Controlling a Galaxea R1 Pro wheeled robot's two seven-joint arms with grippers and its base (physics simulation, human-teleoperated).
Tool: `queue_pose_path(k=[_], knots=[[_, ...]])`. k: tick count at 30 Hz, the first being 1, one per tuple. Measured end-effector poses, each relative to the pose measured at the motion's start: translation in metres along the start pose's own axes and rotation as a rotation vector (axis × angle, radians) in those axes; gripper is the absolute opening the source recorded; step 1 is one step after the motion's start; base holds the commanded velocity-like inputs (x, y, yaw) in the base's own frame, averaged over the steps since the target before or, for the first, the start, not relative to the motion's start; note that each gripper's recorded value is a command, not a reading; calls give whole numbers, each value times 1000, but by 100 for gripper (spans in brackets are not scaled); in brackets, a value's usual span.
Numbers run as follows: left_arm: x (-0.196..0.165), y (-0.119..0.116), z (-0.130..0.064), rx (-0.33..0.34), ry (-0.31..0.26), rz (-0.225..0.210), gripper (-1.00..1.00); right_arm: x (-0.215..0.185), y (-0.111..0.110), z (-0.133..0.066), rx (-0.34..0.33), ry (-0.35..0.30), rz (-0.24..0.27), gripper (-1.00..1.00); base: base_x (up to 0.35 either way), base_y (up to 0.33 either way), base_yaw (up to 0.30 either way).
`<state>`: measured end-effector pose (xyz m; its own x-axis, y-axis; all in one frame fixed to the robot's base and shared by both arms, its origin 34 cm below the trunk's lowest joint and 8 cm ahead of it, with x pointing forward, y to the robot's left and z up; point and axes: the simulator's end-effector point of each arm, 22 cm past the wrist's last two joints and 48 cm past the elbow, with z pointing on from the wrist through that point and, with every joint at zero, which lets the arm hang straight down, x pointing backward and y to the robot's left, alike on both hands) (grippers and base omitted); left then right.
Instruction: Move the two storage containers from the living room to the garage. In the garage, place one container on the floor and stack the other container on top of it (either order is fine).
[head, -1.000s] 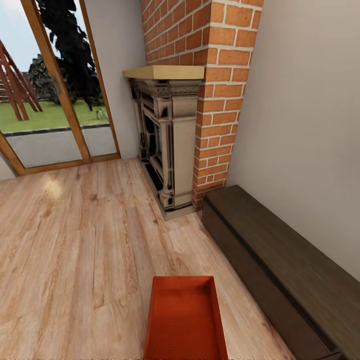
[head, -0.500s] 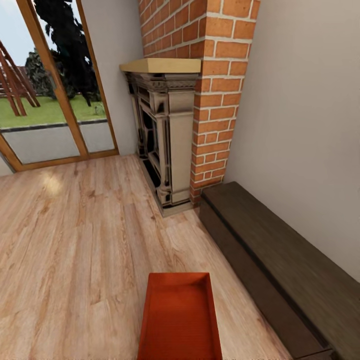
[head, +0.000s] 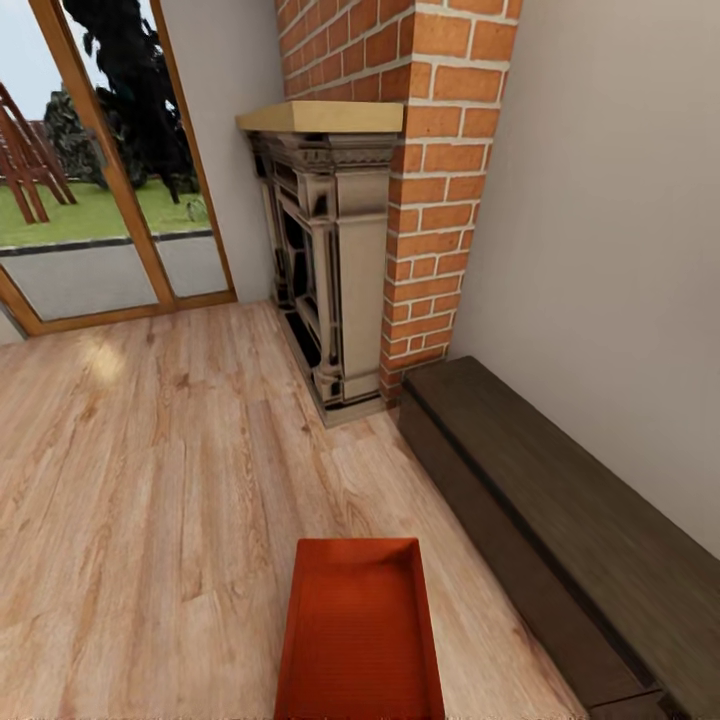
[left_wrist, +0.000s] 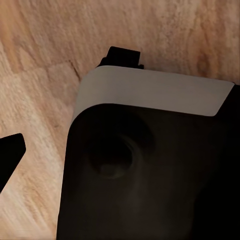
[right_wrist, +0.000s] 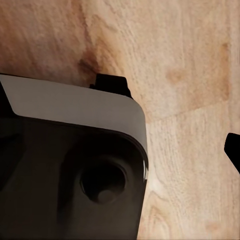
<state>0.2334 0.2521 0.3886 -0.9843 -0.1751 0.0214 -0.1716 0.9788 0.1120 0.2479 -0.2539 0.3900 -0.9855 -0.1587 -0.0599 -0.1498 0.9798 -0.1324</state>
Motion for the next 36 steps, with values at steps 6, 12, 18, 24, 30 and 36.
queue_pose_path(k=[6, 12, 18, 24, 30, 36], knots=[[4, 1, 1, -2, 10, 1, 100, 4, 1, 1, -2, 10, -1, 100, 0, 0, 0], [8, 1, 2, -3, 19, 2, 100, 8, 2, 1, -3, 20, -2, 100, 0, 0, 0], [12, 2, 3, -5, 29, 3, 100, 12, 2, 2, -5, 29, -4, 100, 0, 0, 0], [15, 2, 4, -7, 38, 4, 100, 16, 3, 3, -6, 39, -5, 100, 0, 0, 0], [19, 3, 5, -9, 48, 5, 100, 20, 4, 3, -8, 48, -6, 100, 0, 0, 0], [23, 4, 6, -10, 57, 6, 100, 24, 4, 4, -10, 58, -7, 100, 0, 0, 0]])
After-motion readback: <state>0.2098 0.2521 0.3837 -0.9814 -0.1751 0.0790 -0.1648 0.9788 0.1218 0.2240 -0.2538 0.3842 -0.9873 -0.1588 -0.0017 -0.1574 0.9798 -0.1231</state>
